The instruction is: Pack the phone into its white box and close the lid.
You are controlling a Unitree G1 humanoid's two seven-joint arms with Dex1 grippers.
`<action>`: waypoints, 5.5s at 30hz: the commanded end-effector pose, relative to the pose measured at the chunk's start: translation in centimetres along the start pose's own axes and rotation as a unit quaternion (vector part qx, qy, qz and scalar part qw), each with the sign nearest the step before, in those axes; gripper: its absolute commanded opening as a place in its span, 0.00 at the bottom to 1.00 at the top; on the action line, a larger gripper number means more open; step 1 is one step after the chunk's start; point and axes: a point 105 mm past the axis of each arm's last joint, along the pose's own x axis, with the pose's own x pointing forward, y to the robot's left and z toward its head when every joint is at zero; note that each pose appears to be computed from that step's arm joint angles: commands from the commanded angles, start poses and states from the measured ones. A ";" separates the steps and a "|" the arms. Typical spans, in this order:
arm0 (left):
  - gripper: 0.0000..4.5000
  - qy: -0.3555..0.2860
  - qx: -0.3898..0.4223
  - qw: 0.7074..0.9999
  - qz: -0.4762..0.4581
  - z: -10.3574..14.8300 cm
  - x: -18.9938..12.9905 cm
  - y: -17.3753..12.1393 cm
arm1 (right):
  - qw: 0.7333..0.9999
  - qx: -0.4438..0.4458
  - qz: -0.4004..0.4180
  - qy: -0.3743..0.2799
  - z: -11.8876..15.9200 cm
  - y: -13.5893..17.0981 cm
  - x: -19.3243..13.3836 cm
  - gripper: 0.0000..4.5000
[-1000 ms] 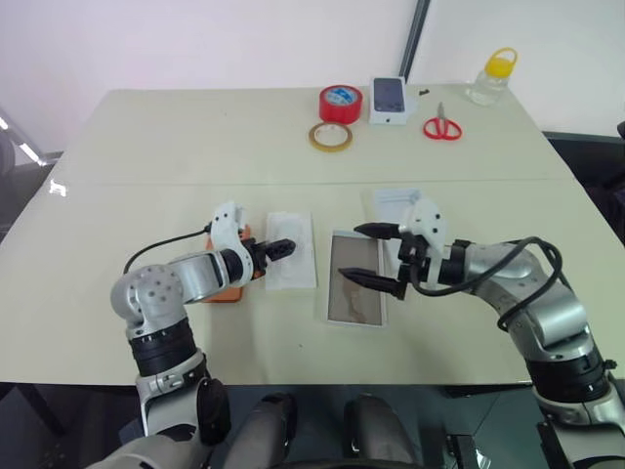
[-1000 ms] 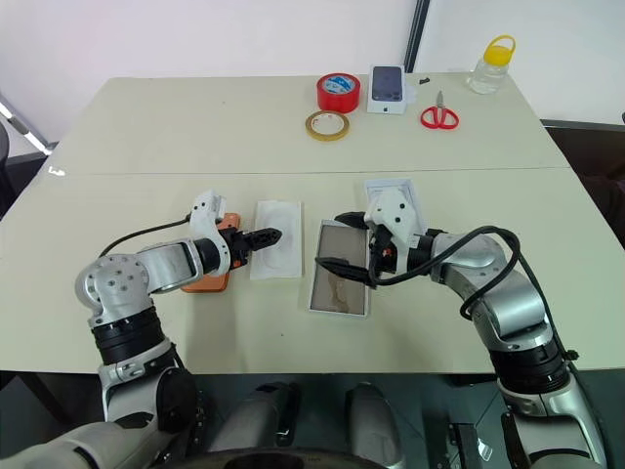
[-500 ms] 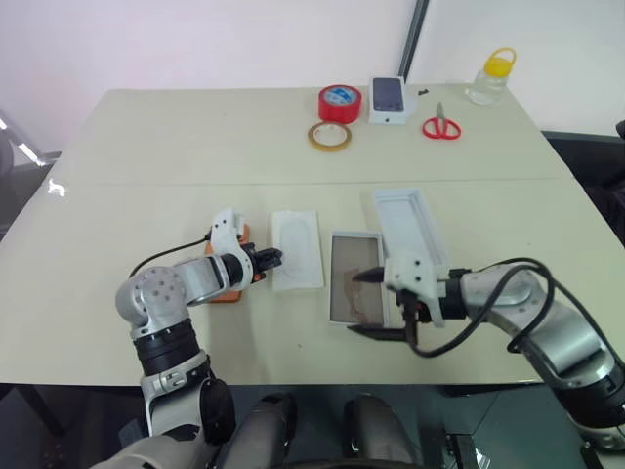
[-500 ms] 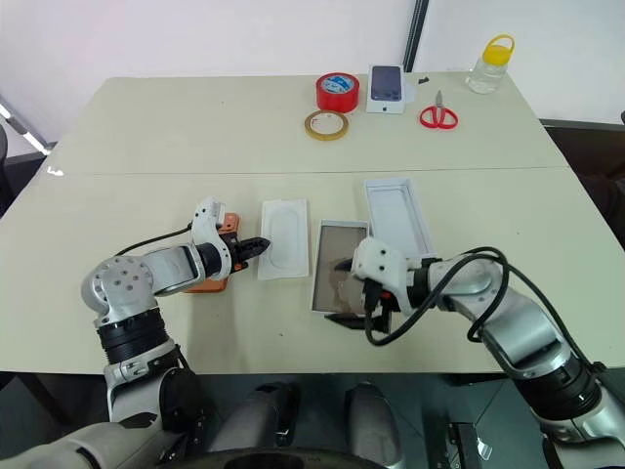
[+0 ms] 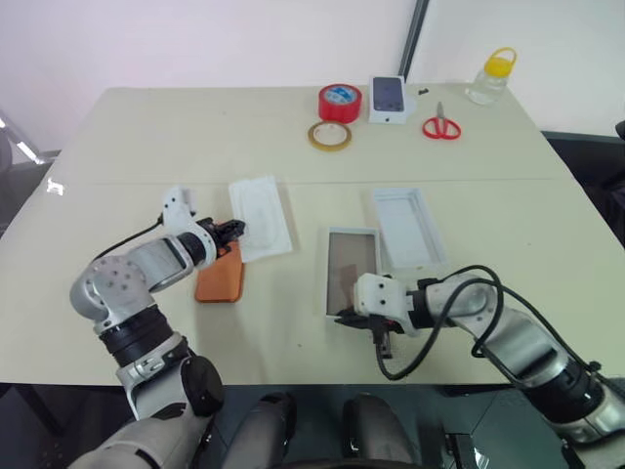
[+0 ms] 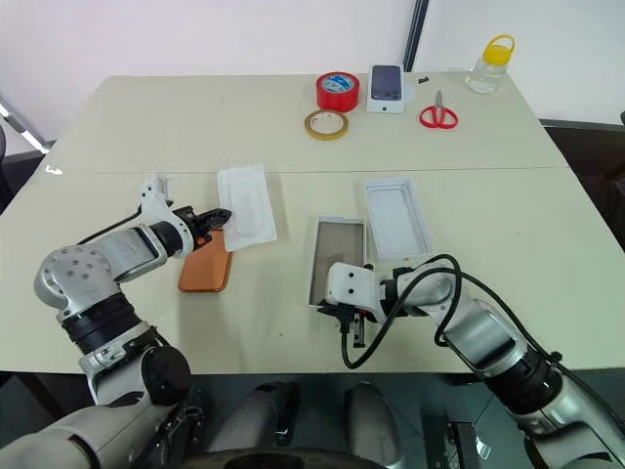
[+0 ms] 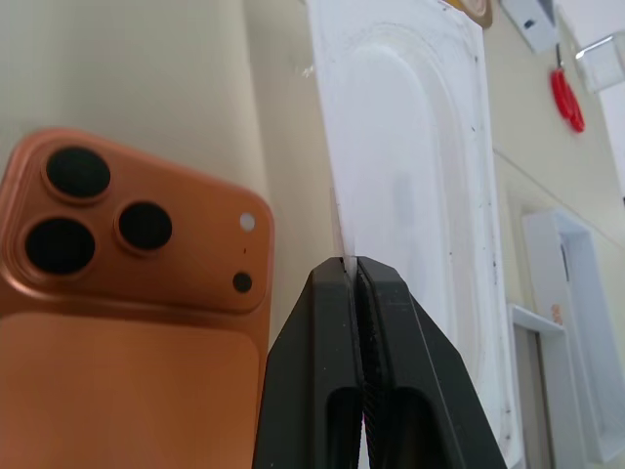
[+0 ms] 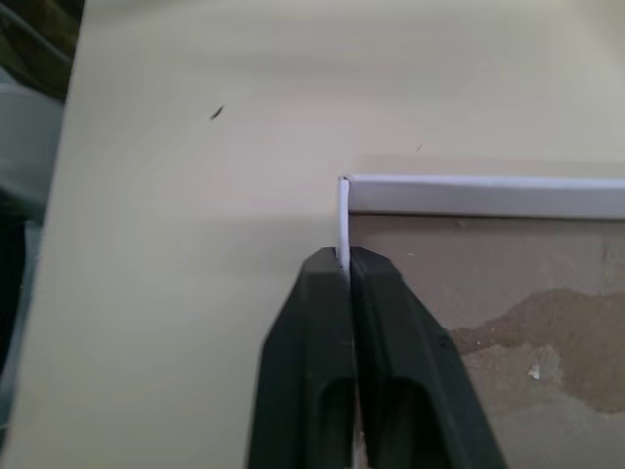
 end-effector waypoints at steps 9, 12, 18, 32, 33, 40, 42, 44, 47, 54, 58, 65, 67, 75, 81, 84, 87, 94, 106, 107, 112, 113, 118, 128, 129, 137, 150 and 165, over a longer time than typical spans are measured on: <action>0.00 -0.024 0.019 0.999 -0.018 1.5 -0.4 -1.2 | 0.990 -0.124 -0.035 -0.050 4.5 -4.3 4.6 0.01; 0.00 -0.025 0.021 0.999 -0.021 1.4 -0.5 -1.5 | 0.987 -0.149 -0.047 -0.041 4.4 -5.0 5.4 0.01; 0.00 -0.017 0.026 0.999 -0.021 0.8 -0.6 -1.5 | 0.991 -0.108 -0.044 -0.068 5.0 -5.0 3.8 0.30; 0.00 0.075 0.076 0.993 -0.047 -3.9 1.2 -4.5 | 0.989 -0.022 -0.127 -0.074 3.4 -7.0 -3.9 0.63; 0.00 0.078 0.077 0.993 -0.046 -4.2 1.2 -4.5 | 0.988 -0.020 -0.132 -0.072 3.2 -7.1 -4.1 0.63; 0.00 0.086 0.077 0.992 -0.049 -5.0 1.5 -5.0 | 0.987 -0.023 -0.145 -0.069 3.0 -7.5 -4.1 0.63; 0.00 0.086 0.077 0.992 -0.050 -5.0 1.5 -5.1 | 0.986 -0.024 -0.147 -0.069 3.0 -7.6 -4.0 0.63; 0.00 0.087 0.075 0.992 -0.053 -5.1 1.5 -5.2 | 0.986 -0.026 -0.148 -0.071 3.0 -7.6 -3.9 0.63; 0.00 0.087 0.073 0.992 -0.057 -5.2 1.5 -5.3 | 0.986 -0.028 -0.150 -0.073 3.1 -7.6 -3.9 0.63; 0.73 0.085 0.071 0.992 -0.065 -5.3 1.5 -5.6 | 0.984 -0.027 -0.158 -0.075 3.2 -7.9 -4.1 0.65; 0.83 0.077 0.069 0.992 -0.076 -5.1 1.2 -5.8 | 0.980 -0.010 -0.176 -0.096 3.8 -8.5 -4.3 0.65; 0.84 0.006 0.112 0.991 -0.067 -1.6 -0.5 -4.7 | 0.973 0.049 -0.195 -0.115 4.8 -10.0 -2.7 0.13; 0.84 -0.015 0.145 0.988 -0.051 -0.6 -1.0 -3.7 | 0.971 0.063 -0.199 -0.113 5.0 -10.4 -1.9 0.01; 0.84 -0.053 0.348 0.936 0.000 1.7 -3.8 1.2 | 0.969 0.082 -0.222 -0.067 5.2 -12.0 2.7 0.01; 0.84 -0.050 0.387 0.921 0.006 1.7 -4.7 2.9 | 0.971 0.073 -0.226 -0.027 4.4 -12.5 5.8 0.01; 0.84 -0.052 0.388 0.920 0.002 1.4 -5.0 3.0 | 0.969 0.067 -0.236 -0.008 3.9 -13.1 6.8 0.01; 0.84 -0.052 0.388 0.920 -0.001 1.0 -4.9 2.9 | 0.965 0.070 -0.251 -0.004 3.7 -13.9 7.1 0.01; 0.84 -0.050 0.378 0.924 -0.007 -0.1 -5.1 2.7 | 0.960 0.052 -0.274 0.000 3.7 -14.9 7.2 0.01; 0.99 -0.067 0.162 0.981 0.088 2.6 -6.5 7.2 | 0.979 0.040 -0.162 -0.116 12.0 -9.7 7.1 0.00; 0.99 -0.060 0.149 0.983 0.093 2.6 -6.3 7.2 | 0.983 0.036 -0.144 -0.109 12.3 -8.7 7.8 0.00; 0.99 0.005 0.115 0.988 0.105 1.3 -5.5 7.1 | 0.992 0.043 -0.106 -0.056 12.1 -6.8 10.3 0.00; 0.99 0.021 0.108 0.989 0.102 0.9 -5.4 7.0 | 0.993 0.046 -0.102 -0.046 12.0 -6.6 10.8 0.00; 0.99 0.093 0.101 0.986 0.091 -1.6 -5.0 6.3 | 0.996 0.004 -0.092 0.011 11.0 -5.9 12.5 0.00; 0.99 0.122 0.099 0.987 0.038 -4.6 -4.4 4.4 | 0.995 -0.045 -0.074 0.041 10.6 -5.1 14.3 0.00; 0.99 0.123 0.096 0.987 0.029 -4.9 -4.4 4.2 | 0.995 -0.045 -0.075 0.039 10.6 -5.2 14.3 0.00; 0.99 0.108 0.043 0.993 -0.036 -5.7 -3.7 2.1 | 0.995 -0.040 -0.080 0.034 10.4 -5.7 13.8 0.00; 0.99 0.094 0.004 0.994 -0.053 -4.4 -3.6 1.6 | 0.996 -0.038 -0.081 0.028 10.3 -5.6 13.7 0.00; 0.99 0.060 -0.017 0.998 -0.012 -2.5 -4.7 3.4 | 0.995 -0.047 -0.083 0.025 10.5 -5.5 13.4 0.00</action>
